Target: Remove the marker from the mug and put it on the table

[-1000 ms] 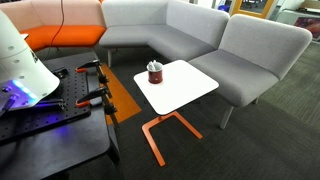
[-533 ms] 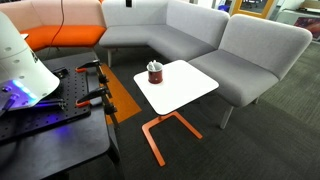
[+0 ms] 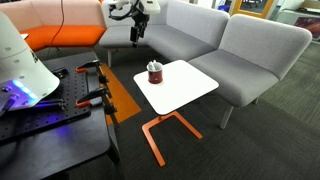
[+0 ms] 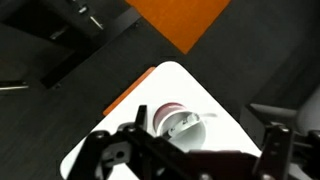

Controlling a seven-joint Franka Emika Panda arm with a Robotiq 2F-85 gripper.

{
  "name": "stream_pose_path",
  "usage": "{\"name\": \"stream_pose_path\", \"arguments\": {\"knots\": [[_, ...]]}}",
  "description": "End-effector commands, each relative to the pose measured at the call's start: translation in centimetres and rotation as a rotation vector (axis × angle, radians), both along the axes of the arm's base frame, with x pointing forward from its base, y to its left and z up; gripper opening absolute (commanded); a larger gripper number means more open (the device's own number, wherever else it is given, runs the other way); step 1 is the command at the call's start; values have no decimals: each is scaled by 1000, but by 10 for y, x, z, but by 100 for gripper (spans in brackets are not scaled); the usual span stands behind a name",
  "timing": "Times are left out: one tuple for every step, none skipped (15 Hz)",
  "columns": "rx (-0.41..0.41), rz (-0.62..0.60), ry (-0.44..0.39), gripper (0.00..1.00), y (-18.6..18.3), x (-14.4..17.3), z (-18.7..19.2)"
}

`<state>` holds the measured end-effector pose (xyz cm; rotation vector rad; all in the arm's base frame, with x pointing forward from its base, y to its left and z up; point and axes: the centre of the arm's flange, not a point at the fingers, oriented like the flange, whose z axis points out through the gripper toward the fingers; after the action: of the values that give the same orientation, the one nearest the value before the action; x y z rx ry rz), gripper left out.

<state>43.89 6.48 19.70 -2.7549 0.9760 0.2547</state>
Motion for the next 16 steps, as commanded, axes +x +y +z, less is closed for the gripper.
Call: {"name": "stream_pose_path", "arguments": {"knots": [[7,-24,0,100,1,4,-7],[12,-32,3,100,2,8,-10],[14,-35,0,100,3,10,-10],[15,-36,-3,100,3,11,-9],[15,-37,-4,100,3,11,-8],[16,-37,-4,100,3,11,-8],[-20,-73,5,100,3,13,-10],[-10,-88,14,100,0,16,-16],[-13,-124,23,100,-2,20,-23],[3,-156,33,87,-6,22,-29],[7,-177,40,77,-9,26,-35],[5,-201,47,73,-13,30,-42],[10,-217,56,64,-17,35,-49],[12,-238,66,64,-22,40,-57],[15,-257,77,65,-26,46,-65],[9,-270,83,73,-30,52,-73]]}}
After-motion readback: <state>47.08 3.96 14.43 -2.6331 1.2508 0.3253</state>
